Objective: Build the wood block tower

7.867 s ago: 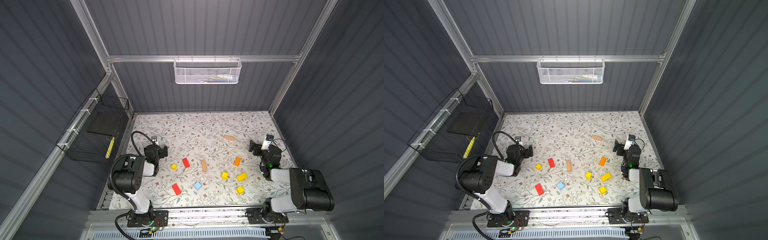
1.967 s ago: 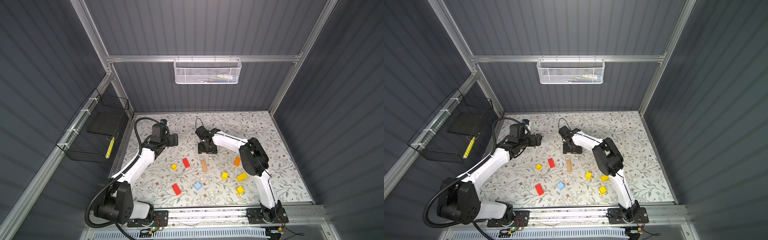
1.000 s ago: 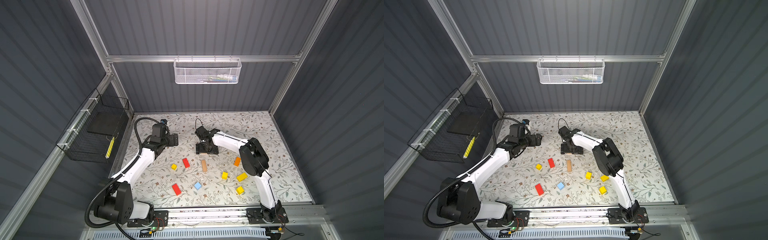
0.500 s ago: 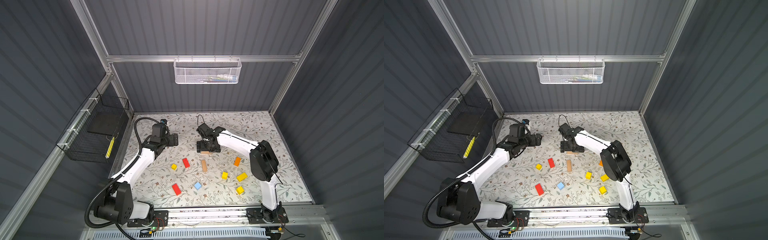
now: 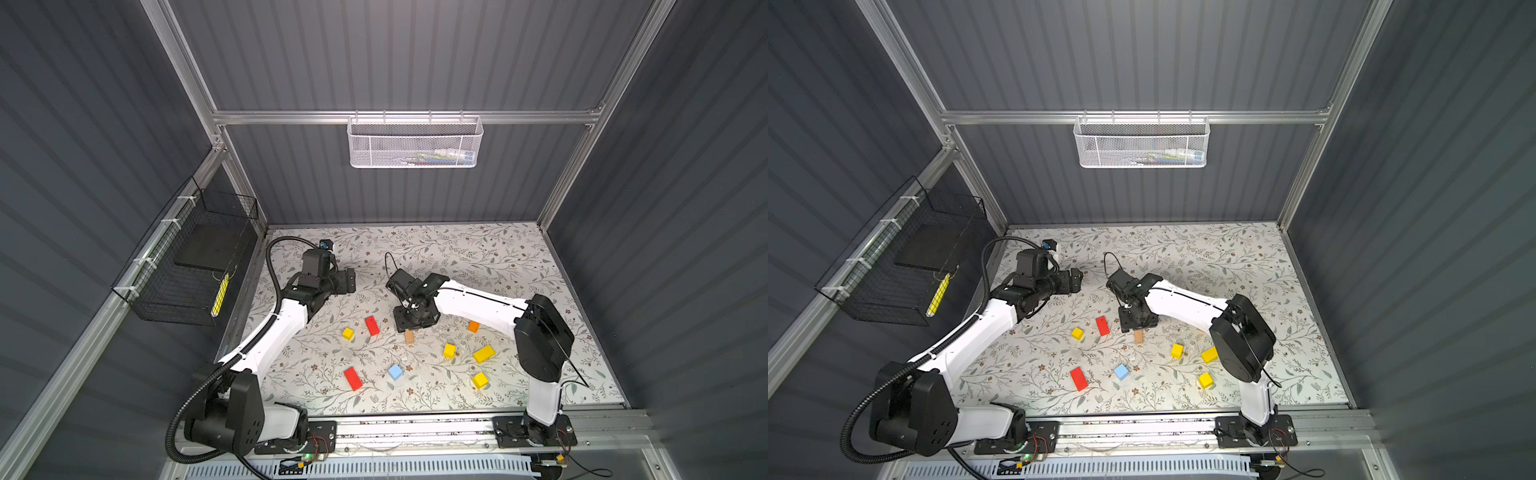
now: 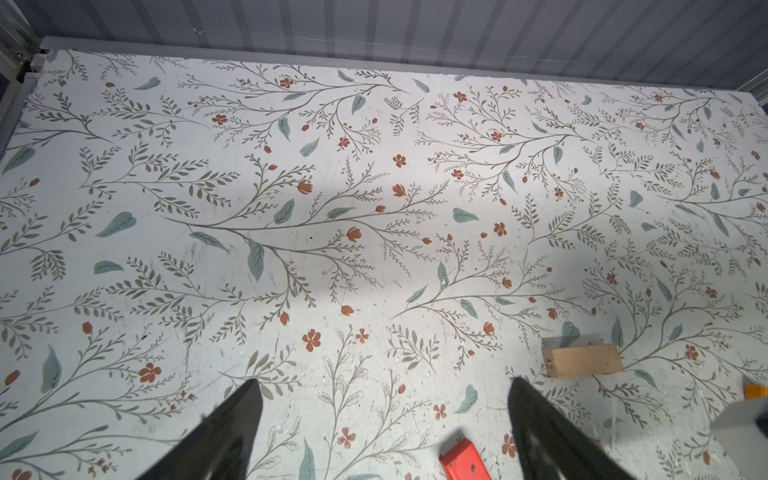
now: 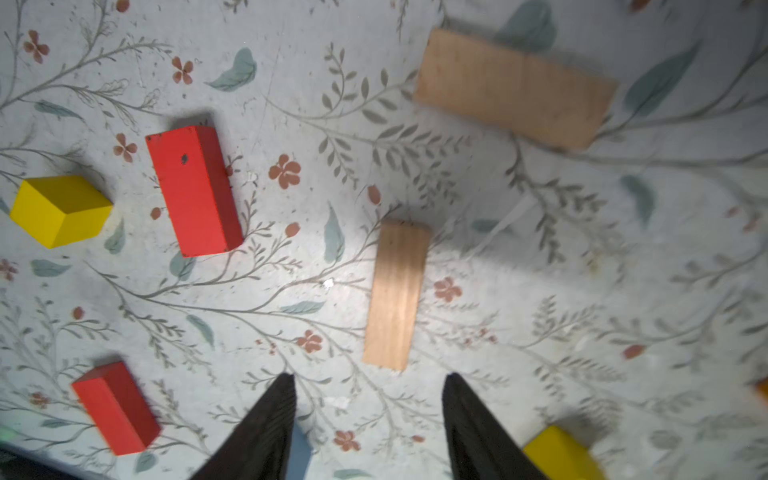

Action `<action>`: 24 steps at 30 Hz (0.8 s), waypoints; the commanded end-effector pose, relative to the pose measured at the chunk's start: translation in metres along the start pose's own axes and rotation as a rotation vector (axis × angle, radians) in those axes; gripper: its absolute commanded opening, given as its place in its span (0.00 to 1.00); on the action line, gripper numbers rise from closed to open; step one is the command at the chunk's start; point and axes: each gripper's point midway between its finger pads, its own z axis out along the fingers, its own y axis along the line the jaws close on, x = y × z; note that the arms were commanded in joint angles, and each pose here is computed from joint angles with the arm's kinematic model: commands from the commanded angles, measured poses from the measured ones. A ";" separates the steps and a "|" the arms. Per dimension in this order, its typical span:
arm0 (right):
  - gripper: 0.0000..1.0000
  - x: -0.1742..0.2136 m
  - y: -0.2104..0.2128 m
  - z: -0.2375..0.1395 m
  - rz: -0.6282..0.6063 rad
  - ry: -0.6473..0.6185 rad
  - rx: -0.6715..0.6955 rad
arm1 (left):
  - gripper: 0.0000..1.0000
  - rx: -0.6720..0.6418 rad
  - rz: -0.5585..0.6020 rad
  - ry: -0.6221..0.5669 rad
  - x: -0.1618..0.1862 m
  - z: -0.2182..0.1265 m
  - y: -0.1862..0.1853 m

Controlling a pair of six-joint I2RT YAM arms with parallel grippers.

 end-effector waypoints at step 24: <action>0.03 0.041 0.006 0.055 -0.020 0.193 -0.034 | 0.91 0.028 -0.027 0.014 0.009 -0.008 -0.007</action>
